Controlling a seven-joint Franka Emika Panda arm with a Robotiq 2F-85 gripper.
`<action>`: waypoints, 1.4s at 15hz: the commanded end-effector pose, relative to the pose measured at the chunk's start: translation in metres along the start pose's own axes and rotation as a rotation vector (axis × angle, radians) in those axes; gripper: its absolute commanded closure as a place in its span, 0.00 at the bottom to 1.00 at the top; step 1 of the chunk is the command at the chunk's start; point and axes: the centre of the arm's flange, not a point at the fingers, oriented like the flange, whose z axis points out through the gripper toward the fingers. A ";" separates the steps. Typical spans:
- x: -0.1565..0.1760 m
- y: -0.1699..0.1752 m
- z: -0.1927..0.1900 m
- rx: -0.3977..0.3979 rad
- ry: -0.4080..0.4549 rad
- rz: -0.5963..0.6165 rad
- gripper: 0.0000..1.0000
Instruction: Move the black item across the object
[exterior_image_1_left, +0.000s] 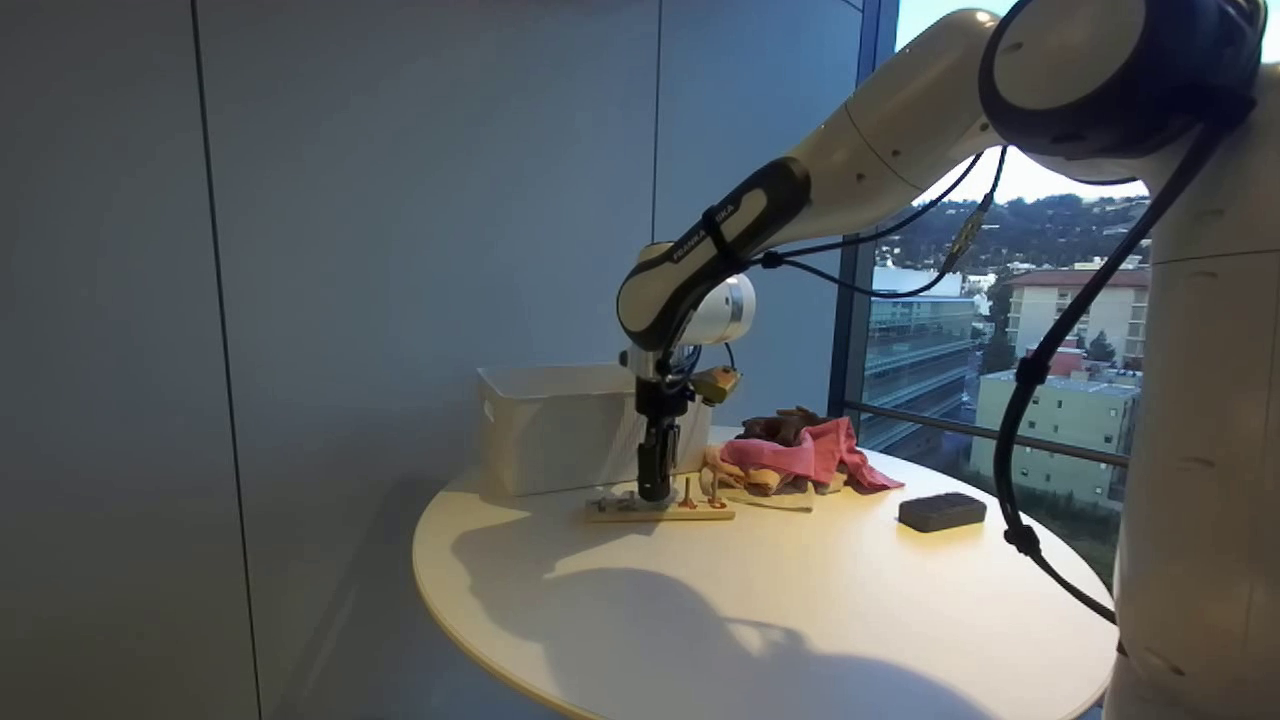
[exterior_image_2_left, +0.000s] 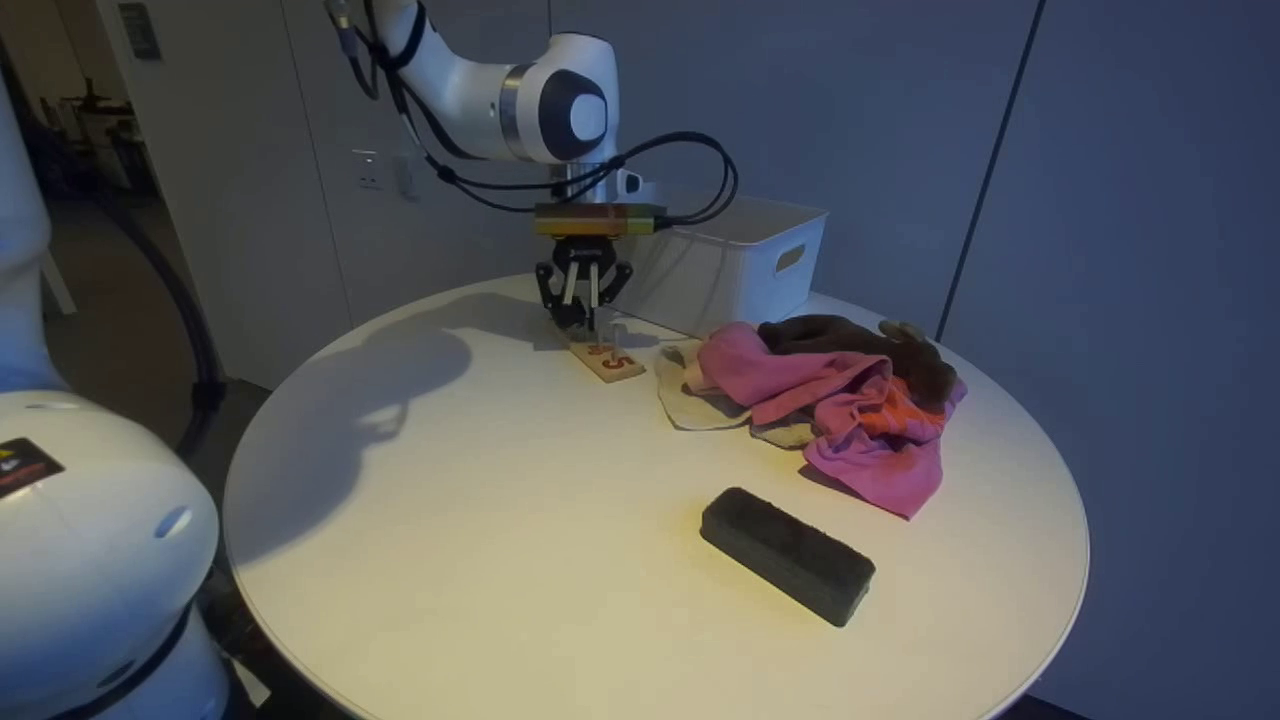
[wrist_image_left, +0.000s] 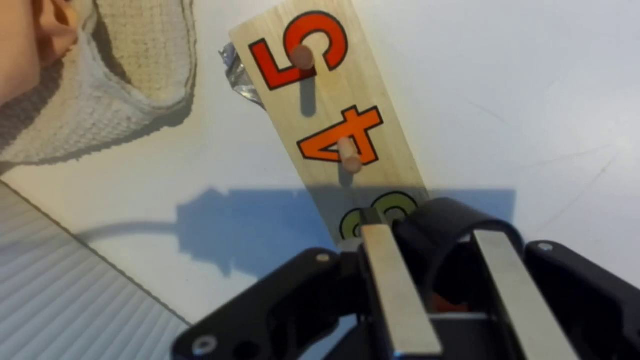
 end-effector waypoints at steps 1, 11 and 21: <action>-0.002 -0.012 -0.015 -0.027 0.015 0.027 0.92; -0.006 -0.021 -0.025 -0.052 0.012 0.123 0.49; -0.001 -0.022 -0.019 -0.048 -0.043 0.183 0.00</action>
